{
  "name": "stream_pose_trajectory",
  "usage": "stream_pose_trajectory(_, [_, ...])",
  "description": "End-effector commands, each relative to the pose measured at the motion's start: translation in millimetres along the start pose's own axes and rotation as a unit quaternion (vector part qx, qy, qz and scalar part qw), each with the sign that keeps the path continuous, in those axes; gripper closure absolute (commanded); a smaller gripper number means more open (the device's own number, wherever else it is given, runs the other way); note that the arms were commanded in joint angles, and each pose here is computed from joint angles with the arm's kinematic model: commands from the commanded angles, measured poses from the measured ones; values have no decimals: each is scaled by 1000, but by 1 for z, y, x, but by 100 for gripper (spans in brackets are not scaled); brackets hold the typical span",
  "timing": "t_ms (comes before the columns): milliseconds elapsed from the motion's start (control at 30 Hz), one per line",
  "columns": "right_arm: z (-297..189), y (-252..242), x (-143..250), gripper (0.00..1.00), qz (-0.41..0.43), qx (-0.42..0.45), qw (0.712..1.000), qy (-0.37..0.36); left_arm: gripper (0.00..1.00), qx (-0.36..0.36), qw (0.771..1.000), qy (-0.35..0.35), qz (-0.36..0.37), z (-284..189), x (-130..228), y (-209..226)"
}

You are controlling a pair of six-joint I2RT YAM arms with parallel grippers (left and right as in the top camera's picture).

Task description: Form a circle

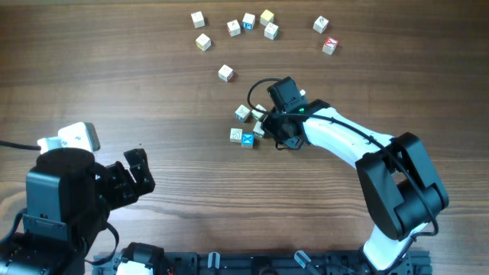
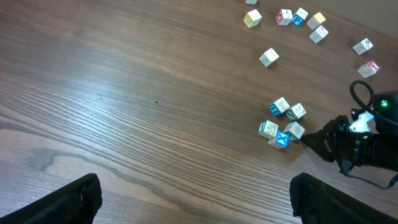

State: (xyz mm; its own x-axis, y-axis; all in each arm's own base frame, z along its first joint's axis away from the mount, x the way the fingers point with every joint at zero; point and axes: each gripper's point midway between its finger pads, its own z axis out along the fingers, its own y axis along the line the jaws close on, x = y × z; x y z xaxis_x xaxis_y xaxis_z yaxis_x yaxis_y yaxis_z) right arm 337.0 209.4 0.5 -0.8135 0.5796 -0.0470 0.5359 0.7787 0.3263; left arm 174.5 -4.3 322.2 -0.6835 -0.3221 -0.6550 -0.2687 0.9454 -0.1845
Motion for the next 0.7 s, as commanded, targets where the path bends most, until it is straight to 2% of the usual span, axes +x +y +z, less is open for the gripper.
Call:
stream_pose_trajectory(0, [-10, -6, -21, 96, -11, 12, 999, -34, 0, -7, 1000, -5, -6, 0, -2, 3])
stream_pose_trajectory(267, [-24, 15, -74, 96, -65, -41, 994, -84, 0, -7, 1000, -5, -6, 0, -2, 3])
stream_pose_trajectory(533, [-32, 58, -92, 95, -97, -127, 979, -129, 0, -7, 1000, -5, -6, 0, -2, 3])
stream_pose_trajectory(667, [-12, 65, -84, 96, -103, -136, 978, -118, 0, -7, 1000, -5, -6, 0, -2, 3])
